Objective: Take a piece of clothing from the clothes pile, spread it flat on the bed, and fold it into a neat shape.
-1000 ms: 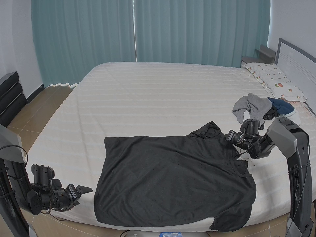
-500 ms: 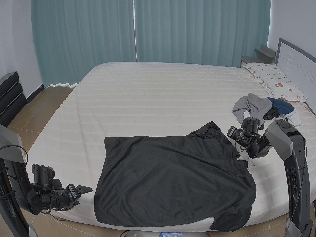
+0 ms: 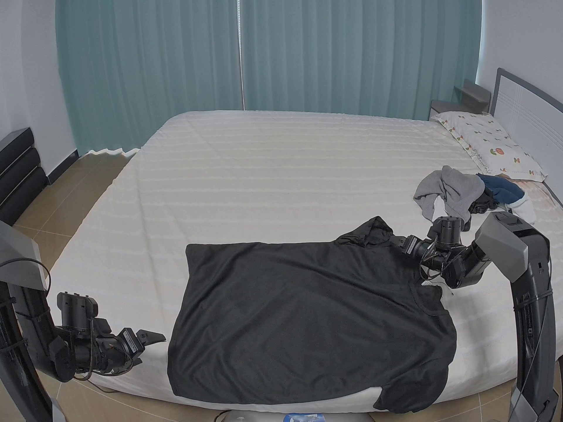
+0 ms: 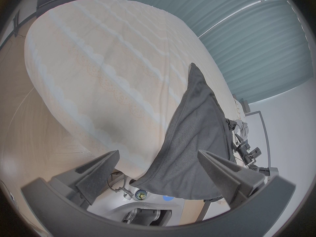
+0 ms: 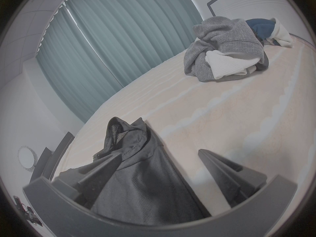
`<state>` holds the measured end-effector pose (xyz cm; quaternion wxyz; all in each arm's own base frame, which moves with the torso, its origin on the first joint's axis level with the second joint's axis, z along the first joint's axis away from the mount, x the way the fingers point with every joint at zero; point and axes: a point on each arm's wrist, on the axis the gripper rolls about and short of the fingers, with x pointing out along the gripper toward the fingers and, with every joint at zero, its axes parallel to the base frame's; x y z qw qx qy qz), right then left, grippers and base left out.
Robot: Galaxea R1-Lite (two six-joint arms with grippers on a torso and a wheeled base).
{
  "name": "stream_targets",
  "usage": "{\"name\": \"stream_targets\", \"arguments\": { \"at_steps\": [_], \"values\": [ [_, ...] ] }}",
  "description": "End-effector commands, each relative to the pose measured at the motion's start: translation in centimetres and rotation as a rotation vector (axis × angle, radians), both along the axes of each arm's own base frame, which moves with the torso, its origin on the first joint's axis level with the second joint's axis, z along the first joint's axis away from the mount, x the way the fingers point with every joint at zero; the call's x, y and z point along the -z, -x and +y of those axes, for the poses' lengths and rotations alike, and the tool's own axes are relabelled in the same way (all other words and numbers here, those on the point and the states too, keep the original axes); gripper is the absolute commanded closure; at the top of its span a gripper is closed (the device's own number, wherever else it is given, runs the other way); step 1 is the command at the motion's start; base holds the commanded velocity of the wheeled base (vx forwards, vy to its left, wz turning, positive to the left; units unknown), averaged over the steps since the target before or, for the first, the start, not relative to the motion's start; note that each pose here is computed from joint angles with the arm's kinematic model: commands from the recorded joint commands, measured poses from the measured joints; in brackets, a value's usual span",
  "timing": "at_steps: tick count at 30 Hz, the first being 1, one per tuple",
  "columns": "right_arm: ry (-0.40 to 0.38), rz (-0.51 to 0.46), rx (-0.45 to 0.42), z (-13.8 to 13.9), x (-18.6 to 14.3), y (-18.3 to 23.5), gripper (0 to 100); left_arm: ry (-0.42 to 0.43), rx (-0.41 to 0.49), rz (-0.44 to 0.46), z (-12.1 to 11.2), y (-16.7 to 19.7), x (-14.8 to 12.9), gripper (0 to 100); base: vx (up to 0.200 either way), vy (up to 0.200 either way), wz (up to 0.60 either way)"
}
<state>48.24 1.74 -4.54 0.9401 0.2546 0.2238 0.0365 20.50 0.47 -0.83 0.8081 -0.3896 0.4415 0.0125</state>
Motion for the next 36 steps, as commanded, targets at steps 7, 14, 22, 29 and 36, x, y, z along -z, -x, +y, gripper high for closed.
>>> {"name": "stream_targets", "arguments": {
  "at_steps": [7, 14, 22, 29, 36],
  "values": [
    [0.0, 0.021, -0.01, 0.5, 0.2, 0.0, 100, -0.001, -0.002, -0.001, 0.0, -0.1, 0.0, 0, 0.0, 0.0, 0.0],
    [-0.002, -0.006, 0.002, 0.1, -0.2, -0.3, 100, -0.001, -0.004, -0.014, 0.1, -0.5, 0.0, 0, 0.0, 0.0, 0.0],
    [-0.031, -0.095, 0.055, -0.3, -2.0, -1.4, 100, -0.031, -0.066, -0.149, 0.4, -3.6, -1.4, 0, 0.0, 0.0, 0.0],
    [-0.022, -0.11, 0.152, -0.6, -1.2, -2.1, 100, -0.075, -0.095, -0.343, -0.1, -9.8, -3.5, 0, 0.0, 0.0, 0.0],
    [-0.02, -0.135, 0.18, -1.3, -1.7, -2.0, 100, -0.072, -0.038, -0.36, -2.3, -16.8, -3.7, 0, 0.0, 0.0, 0.0]
  ]
}}
